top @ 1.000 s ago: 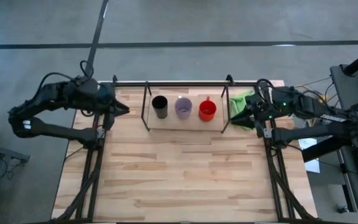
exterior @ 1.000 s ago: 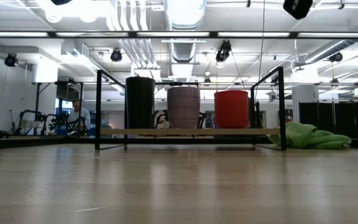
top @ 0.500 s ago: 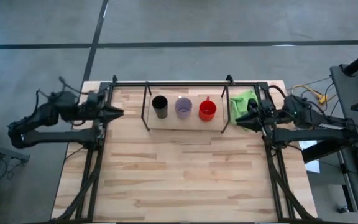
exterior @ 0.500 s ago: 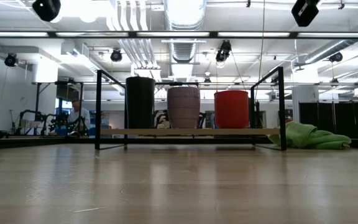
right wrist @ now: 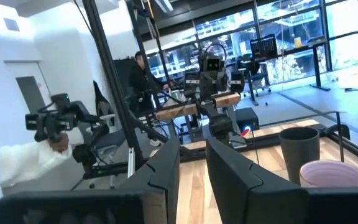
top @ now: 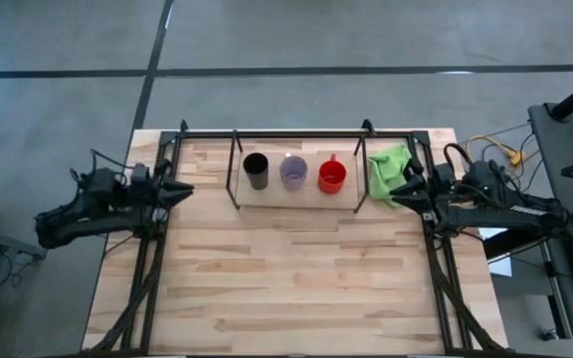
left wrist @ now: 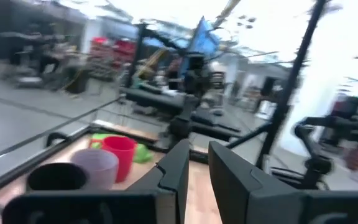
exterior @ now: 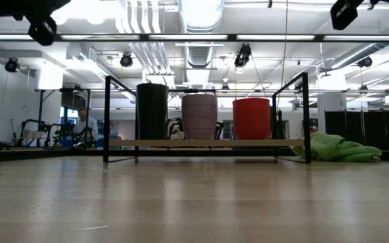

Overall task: Stack small to large cups/mugs on shelf
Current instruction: Return to Home Position

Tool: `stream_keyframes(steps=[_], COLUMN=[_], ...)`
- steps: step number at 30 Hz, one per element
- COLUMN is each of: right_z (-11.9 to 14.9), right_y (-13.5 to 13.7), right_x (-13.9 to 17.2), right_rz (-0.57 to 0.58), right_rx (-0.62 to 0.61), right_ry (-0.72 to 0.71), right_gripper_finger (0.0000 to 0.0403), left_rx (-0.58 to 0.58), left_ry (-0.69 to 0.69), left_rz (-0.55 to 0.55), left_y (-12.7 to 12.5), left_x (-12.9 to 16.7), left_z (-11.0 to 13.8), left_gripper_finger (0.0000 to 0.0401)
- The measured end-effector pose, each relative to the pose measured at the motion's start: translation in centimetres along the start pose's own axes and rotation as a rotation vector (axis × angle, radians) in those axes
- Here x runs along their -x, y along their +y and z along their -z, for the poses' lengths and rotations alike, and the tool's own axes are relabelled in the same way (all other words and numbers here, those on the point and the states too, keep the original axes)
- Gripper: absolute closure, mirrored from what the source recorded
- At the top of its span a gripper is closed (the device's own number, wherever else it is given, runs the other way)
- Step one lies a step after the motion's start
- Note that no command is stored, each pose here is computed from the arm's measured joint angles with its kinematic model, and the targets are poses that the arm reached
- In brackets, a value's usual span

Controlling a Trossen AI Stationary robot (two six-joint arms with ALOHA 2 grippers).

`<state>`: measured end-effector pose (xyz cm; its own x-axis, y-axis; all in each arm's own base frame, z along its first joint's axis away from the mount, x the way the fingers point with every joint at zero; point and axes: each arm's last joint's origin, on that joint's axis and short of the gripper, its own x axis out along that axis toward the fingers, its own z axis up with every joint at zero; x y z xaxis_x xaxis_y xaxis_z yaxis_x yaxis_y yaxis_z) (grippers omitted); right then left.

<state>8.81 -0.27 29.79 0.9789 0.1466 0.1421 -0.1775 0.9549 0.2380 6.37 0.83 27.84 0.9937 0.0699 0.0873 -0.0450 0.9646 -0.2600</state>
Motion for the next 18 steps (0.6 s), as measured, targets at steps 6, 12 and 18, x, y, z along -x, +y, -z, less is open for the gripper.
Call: stream_keyframes(steps=[6, 12, 18], right_z=[1.0, 1.9, 2.8], right_y=[-0.4, -0.7, -1.0], right_x=[0.4, 0.3, 0.1], right_rz=[0.066, 0.108, 0.113], right_rx=[-0.007, -0.032, 0.007], right_ry=[-0.003, 0.082, 0.111], right_gripper_finger=[0.0328, 0.0328, 0.0328], left_rx=[0.003, 0.014, 0.072], left_ry=[-0.030, 0.049, 0.132], left_rz=[0.054, 0.032, -0.003], left_y=[0.8, 1.6, 2.2], left_x=[-0.6, -1.3, -2.0], left_z=[2.9, 5.6, 7.5], left_gripper_finger=[0.0353, 0.0353, 0.0353])
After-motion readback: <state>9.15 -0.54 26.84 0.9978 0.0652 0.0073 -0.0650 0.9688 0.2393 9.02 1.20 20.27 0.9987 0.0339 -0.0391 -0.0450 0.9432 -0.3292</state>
